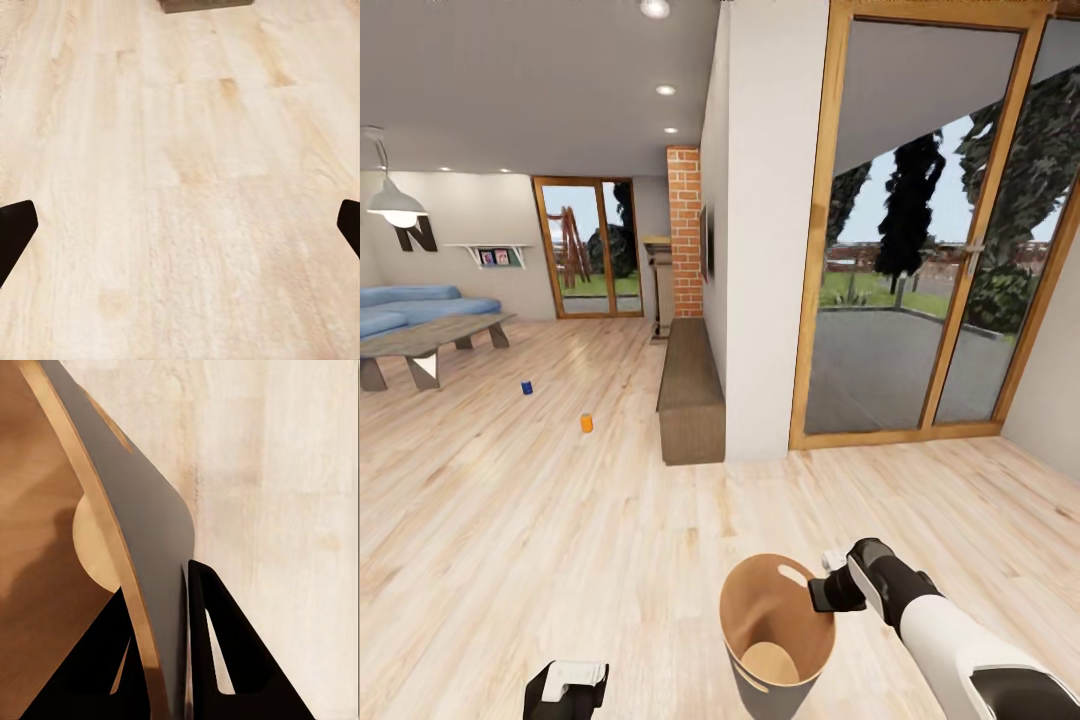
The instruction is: Put the three can of soda from the living room inside the tash can in the kitchen.
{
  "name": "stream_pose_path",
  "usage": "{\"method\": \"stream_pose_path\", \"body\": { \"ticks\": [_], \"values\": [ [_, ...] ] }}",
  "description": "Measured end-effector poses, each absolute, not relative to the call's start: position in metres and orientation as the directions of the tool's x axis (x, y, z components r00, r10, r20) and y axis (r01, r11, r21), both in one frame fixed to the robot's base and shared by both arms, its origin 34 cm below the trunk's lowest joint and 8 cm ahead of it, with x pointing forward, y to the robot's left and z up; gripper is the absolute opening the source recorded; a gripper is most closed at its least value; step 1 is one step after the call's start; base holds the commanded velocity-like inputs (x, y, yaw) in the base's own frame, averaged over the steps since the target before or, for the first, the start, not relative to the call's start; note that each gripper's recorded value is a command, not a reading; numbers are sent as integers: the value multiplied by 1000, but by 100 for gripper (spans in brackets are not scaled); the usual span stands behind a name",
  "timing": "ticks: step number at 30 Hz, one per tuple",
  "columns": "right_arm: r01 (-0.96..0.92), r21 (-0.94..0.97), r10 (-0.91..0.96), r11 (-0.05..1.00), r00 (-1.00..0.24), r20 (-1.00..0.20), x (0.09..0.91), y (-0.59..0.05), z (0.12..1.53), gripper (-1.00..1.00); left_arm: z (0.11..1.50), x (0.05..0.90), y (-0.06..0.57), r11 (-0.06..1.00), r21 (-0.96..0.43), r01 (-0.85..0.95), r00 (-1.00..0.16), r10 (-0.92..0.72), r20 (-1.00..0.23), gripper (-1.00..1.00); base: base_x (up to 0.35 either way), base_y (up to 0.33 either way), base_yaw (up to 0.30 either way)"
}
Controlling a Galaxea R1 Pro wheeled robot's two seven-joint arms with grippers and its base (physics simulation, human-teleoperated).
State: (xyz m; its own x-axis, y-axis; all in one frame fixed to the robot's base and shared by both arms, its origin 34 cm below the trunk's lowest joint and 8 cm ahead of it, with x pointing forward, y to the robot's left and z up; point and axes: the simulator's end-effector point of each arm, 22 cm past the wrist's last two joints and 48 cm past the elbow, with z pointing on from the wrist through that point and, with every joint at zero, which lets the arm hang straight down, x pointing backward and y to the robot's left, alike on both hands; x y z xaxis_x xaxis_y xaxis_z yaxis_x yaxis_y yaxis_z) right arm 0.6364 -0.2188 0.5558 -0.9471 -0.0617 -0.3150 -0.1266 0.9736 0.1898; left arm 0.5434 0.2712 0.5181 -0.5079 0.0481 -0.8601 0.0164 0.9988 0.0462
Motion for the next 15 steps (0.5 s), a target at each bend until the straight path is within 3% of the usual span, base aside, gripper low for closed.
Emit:
{"method": "stream_pose_path", "body": {
  "ticks": [10,15],
  "values": [
    [-125,189,-60,974,-947,-315,640,-221,576,-100,538,547,272,999,44,19,-509,47,-859,100,0,0,0],
    [-126,191,-60,974,-947,-317,642,-220,587,-100,601,595,273,999,42,13,-443,43,-896,100,0,0,0]
  ]
}}
